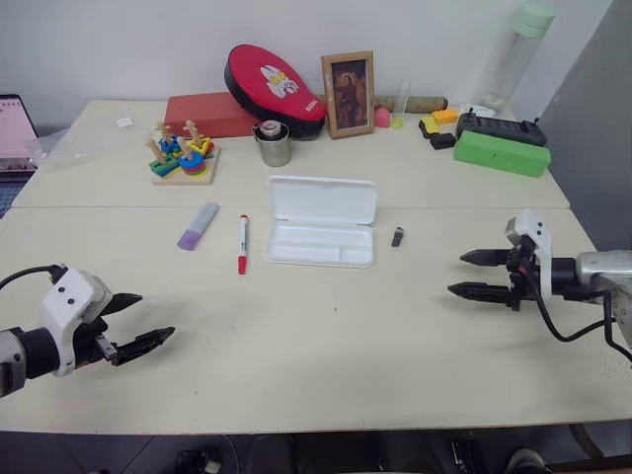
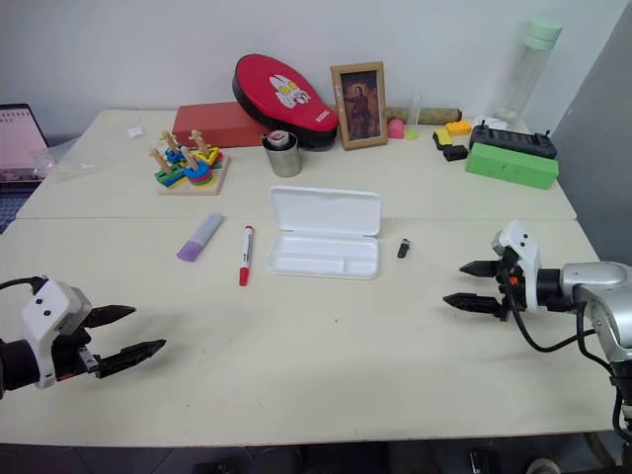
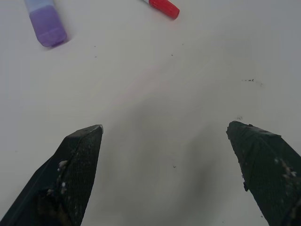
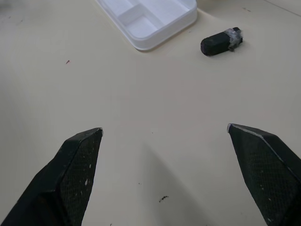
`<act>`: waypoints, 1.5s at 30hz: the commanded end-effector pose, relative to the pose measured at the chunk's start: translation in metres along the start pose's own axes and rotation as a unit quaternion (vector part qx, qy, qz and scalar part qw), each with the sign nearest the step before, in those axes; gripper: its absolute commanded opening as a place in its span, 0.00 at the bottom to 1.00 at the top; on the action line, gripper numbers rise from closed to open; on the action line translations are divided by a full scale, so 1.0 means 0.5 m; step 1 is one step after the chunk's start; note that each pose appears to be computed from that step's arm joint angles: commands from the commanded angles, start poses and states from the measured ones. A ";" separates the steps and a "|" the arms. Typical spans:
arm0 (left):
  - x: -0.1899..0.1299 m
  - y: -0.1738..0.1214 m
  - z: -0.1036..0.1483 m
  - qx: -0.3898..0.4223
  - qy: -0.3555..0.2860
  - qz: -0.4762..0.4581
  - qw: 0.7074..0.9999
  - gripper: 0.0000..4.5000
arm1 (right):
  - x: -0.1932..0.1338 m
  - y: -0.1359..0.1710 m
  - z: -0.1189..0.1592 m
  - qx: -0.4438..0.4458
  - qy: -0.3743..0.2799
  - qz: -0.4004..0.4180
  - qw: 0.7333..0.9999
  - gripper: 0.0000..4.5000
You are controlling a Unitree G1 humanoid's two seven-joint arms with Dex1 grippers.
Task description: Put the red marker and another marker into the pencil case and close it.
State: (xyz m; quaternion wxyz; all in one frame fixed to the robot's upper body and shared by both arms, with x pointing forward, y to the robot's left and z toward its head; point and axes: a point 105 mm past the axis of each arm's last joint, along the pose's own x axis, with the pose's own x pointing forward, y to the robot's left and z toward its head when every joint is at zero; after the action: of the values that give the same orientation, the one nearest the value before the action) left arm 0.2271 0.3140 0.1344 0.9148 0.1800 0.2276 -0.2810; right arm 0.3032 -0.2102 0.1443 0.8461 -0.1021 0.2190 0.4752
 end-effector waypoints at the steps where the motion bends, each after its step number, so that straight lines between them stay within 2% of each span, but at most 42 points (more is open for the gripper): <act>1: -0.011 0.023 0.035 0.016 -0.035 0.034 0.999 1.00 | 0.001 0.001 0.022 -0.019 -0.013 -0.005 1.000 0.99; 8: -0.005 0.030 0.056 0.014 -0.060 0.043 0.997 1.00 | 0.005 -0.003 0.039 -0.020 -0.031 -0.013 0.999 0.99; 18: -0.001 0.008 0.012 0.002 -0.016 0.015 1.000 1.00 | 0.005 0.006 0.024 -0.014 -0.020 -0.008 1.000 0.99; 27: 0.002 0.006 0.000 -0.003 -0.007 0.016 1.000 1.00 | 0.021 0.019 0.045 -0.019 -0.038 0.014 0.999 0.99; 33: 0.005 0.000 0.022 -0.003 -0.034 0.016 0.999 1.00 | 0.030 0.026 0.067 -0.035 -0.050 0.032 0.998 0.99; 40: 0.112 -0.076 0.093 0.021 -0.098 -0.062 0.993 1.00 | 0.152 0.063 0.129 -0.095 -0.076 0.087 0.989 0.99; 45: 0.162 -0.134 0.145 0.024 -0.150 -0.115 0.982 1.00 | 0.251 0.083 0.146 -0.137 -0.059 0.109 0.983 0.99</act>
State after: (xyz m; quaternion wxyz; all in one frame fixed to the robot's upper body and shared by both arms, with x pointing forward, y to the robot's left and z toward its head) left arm 0.2694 0.2087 0.1293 0.9031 0.1183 0.1231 -0.3941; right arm 0.3367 -0.0729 0.1464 0.7791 -0.1343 0.1286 0.5987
